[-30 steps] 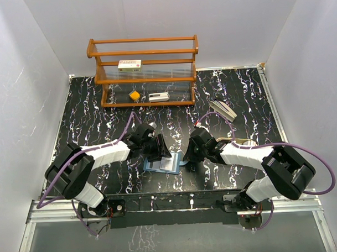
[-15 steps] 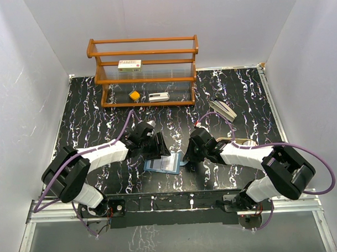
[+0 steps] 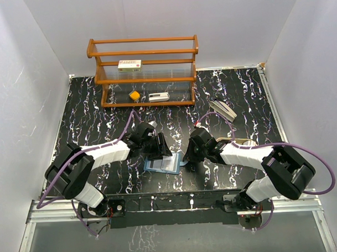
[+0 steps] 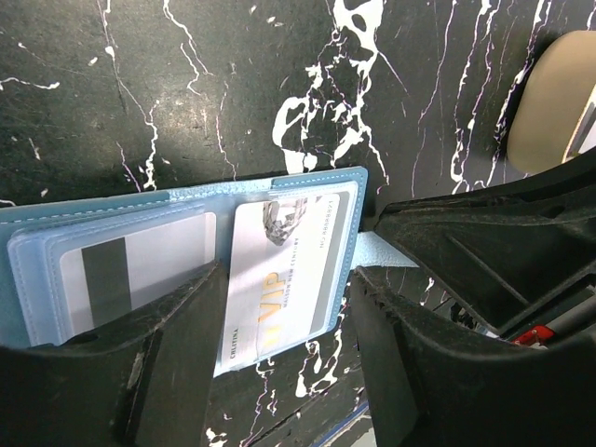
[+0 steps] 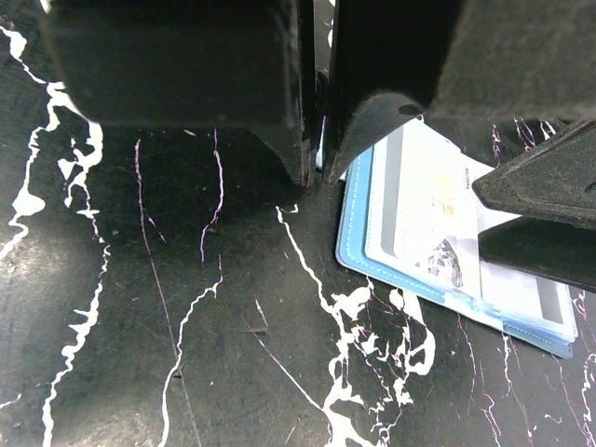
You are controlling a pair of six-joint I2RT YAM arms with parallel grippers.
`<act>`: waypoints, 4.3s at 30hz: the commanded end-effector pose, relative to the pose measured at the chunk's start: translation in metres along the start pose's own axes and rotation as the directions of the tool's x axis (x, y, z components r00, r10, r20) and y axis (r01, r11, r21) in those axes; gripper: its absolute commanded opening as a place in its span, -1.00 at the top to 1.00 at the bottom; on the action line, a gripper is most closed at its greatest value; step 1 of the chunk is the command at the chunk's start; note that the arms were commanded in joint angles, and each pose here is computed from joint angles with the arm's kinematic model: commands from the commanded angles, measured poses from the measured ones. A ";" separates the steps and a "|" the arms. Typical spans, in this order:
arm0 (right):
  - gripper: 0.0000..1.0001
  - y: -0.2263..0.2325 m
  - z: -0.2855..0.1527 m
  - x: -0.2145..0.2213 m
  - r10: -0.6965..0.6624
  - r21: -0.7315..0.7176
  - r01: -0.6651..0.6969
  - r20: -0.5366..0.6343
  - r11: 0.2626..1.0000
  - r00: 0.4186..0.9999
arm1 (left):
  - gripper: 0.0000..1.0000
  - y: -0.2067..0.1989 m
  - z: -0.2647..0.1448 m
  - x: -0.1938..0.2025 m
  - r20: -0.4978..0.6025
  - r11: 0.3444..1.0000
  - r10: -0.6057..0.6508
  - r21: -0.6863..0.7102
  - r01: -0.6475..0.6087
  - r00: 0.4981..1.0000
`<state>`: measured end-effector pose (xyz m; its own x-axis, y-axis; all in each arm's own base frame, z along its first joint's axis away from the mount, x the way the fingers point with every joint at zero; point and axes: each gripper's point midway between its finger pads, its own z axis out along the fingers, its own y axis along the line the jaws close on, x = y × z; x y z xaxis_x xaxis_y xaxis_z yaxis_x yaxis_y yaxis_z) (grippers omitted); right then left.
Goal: Put the credit cards into the card holder
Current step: Insert the credit card into the card holder.
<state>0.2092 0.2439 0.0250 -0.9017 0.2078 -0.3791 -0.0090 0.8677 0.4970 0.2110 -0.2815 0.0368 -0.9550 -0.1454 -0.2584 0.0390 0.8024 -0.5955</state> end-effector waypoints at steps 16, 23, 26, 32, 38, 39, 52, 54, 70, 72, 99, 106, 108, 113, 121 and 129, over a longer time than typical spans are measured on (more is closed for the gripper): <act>1.00 0.011 0.004 -0.029 -0.035 0.012 0.034 0.104 0.999 0.994 | -0.08 -0.036 -0.004 0.011 -0.068 0.983 -0.065 0.170 0.075 0.996; 0.71 0.009 0.000 -0.036 -0.062 0.050 0.057 0.116 0.997 0.991 | -0.10 -0.028 -0.016 0.000 -0.016 0.993 -0.074 0.087 0.075 0.997; 0.52 0.010 -0.007 -0.038 -0.073 0.069 0.065 0.108 0.995 0.992 | -0.12 -0.017 -0.025 -0.007 0.003 0.995 -0.084 0.051 0.084 0.996; 0.43 0.023 -0.023 -0.042 -0.067 0.044 0.063 0.104 0.997 0.992 | -0.13 0.008 -0.046 -0.018 0.047 0.994 -0.108 0.015 0.107 0.993; 0.43 0.055 -0.031 -0.038 -0.073 -0.034 0.077 0.096 0.996 0.993 | -0.13 0.032 -0.061 -0.025 0.055 0.985 -0.165 0.065 0.161 0.985; 0.43 0.060 -0.031 -0.038 -0.071 -0.039 0.075 0.095 0.996 0.993 | -0.13 0.034 -0.063 -0.026 0.057 0.984 -0.169 0.071 0.165 0.984; 0.54 0.108 0.001 -0.015 -0.149 -0.084 0.152 0.044 0.985 0.988 | -0.12 0.036 -0.058 -0.012 0.000 0.938 -0.251 0.247 0.243 0.968; 0.57 0.109 0.007 -0.013 -0.150 -0.084 0.152 0.028 0.985 0.988 | -0.12 0.036 -0.057 -0.012 -0.006 0.937 -0.251 0.250 0.244 0.968; 0.89 0.070 0.049 0.028 -0.151 0.010 0.153 -0.111 0.988 0.982 | -0.13 0.050 -0.047 -0.007 0.011 0.945 -0.245 0.226 0.236 0.970; 0.93 0.069 0.049 0.029 -0.147 0.010 0.149 -0.110 0.989 0.983 | -0.13 0.047 -0.047 -0.007 0.006 0.942 -0.242 0.242 0.233 0.970; 0.99 0.057 0.050 0.046 -0.101 -0.025 0.098 -0.122 0.995 0.987 | -0.11 0.031 -0.072 -0.010 0.047 0.934 -0.236 0.287 0.214 0.971; 1.00 0.054 0.053 0.049 -0.105 -0.025 0.103 -0.131 0.994 0.986 | -0.11 0.040 -0.069 -0.007 0.046 0.944 -0.245 0.239 0.227 0.968; 1.00 0.054 0.054 0.050 -0.106 -0.026 0.103 -0.135 0.994 0.985 | -0.11 0.043 -0.069 -0.005 0.049 0.946 -0.251 0.223 0.234 0.967; 1.00 0.052 0.055 0.050 -0.108 -0.020 0.107 -0.136 0.994 0.985 | -0.11 0.056 -0.070 -0.006 0.071 0.963 -0.247 0.131 0.236 0.966; 1.00 0.049 0.056 0.052 -0.105 -0.013 0.104 -0.137 0.994 0.985 | -0.15 0.042 -0.077 -0.014 0.099 0.958 -0.230 0.198 0.207 0.968; 1.00 0.050 0.055 0.050 -0.113 -0.013 0.112 -0.135 0.994 0.984 | -0.15 0.043 -0.068 -0.009 0.061 0.949 -0.239 0.224 0.220 0.969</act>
<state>0.2079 0.3477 0.0240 -0.9178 0.1141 -0.3802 -0.1318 0.8158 0.5631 0.2035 -0.2034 0.0639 -0.9086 -0.3836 -0.1653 -0.1208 0.6201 -0.7752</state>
